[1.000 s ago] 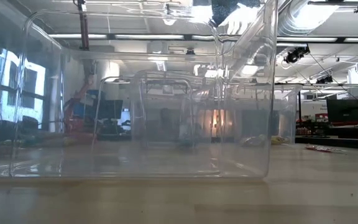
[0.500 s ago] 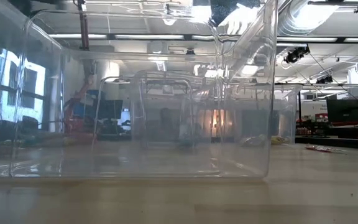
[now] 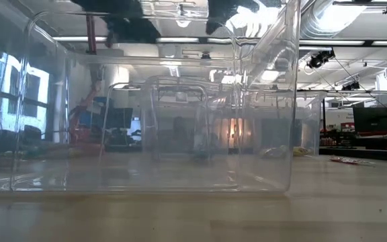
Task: Sort candy
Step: Put the blue lollipop into the top left transparent bin
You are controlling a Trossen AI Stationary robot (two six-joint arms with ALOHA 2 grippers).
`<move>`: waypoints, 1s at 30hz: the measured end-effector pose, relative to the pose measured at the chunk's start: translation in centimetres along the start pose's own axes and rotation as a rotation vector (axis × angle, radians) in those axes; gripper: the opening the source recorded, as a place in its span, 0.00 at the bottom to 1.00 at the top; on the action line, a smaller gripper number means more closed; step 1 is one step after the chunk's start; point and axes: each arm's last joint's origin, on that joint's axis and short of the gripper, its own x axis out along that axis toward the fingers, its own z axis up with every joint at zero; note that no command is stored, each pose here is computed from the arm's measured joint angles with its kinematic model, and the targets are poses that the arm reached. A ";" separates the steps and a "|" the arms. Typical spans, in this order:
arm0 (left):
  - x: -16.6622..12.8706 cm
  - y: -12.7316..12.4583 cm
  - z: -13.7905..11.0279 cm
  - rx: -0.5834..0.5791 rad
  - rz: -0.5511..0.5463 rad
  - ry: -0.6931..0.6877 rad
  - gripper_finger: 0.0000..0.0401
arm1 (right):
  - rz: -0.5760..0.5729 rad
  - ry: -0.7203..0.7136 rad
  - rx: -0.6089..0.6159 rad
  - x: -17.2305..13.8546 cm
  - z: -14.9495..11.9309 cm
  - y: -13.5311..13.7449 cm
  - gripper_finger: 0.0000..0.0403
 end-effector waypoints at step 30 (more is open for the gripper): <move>-2.0 2.7 -0.3 0.054 0.044 0.622 0.59 | -0.130 -0.042 0.020 -3.4 -1.4 -0.7 0.00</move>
